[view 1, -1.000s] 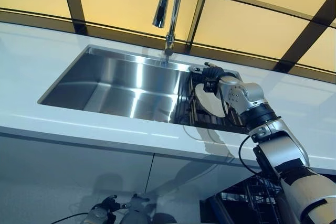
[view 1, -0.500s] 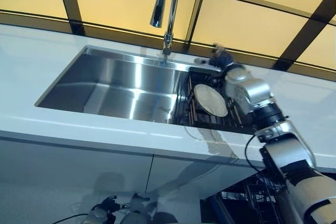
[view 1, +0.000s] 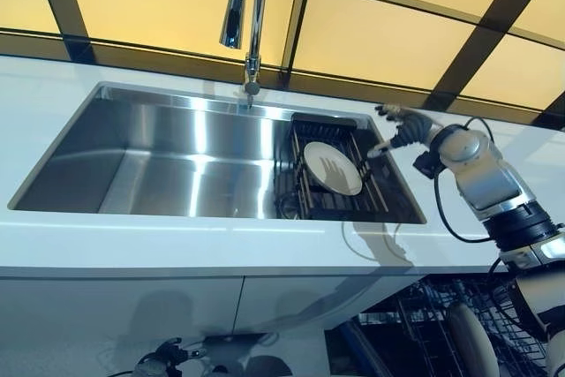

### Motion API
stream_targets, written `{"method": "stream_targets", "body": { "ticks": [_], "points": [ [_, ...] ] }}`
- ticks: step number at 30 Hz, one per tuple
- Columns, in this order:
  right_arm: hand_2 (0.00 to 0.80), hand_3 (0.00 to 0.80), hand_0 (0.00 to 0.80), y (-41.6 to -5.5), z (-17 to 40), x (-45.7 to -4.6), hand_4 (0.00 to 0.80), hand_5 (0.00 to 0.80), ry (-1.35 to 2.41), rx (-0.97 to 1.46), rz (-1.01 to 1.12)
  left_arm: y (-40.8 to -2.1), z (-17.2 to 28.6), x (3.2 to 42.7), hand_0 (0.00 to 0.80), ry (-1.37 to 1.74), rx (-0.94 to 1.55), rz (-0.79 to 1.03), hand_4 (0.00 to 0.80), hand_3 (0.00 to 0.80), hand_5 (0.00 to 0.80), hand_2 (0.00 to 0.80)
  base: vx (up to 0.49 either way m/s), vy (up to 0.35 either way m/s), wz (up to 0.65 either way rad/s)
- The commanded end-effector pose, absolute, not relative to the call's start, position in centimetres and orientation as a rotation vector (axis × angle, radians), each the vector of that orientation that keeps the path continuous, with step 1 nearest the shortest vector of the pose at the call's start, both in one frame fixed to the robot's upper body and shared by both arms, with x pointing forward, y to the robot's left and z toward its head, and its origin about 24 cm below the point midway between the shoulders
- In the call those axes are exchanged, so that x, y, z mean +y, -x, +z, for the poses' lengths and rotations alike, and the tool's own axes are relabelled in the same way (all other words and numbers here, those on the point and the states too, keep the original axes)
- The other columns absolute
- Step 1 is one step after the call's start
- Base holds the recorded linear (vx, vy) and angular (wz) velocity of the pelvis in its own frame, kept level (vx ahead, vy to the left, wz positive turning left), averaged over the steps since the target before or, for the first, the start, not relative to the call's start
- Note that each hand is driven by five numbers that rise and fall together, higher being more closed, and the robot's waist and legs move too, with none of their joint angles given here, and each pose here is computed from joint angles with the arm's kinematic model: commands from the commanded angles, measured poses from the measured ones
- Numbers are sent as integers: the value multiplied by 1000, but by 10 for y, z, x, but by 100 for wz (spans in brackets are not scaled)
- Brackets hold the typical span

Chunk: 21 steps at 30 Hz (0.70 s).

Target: Take plates into dishwasher

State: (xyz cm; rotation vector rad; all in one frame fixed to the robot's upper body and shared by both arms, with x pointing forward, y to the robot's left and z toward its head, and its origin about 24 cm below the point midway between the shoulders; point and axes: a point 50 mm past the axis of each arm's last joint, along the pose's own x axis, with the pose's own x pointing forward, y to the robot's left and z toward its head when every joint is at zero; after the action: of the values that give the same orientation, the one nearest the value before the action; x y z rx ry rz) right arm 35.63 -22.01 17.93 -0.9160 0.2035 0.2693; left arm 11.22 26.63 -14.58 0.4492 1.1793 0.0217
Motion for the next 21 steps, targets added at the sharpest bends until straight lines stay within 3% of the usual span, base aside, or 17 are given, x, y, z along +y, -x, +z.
{"method": "stream_targets", "body": {
  "ticks": [1,21],
  "points": [
    [0,0,0,-356,202,-224,0,0,1059,133,270,-126,-141,269,0,-475,1139,13,0,0,0,0,31,-24,2],
    [0,0,0,-352,129,-198,0,0,1007,274,356,-126,-144,257,0,-485,1130,-56,0,0,0,0,12,8,3]
  ]
}}
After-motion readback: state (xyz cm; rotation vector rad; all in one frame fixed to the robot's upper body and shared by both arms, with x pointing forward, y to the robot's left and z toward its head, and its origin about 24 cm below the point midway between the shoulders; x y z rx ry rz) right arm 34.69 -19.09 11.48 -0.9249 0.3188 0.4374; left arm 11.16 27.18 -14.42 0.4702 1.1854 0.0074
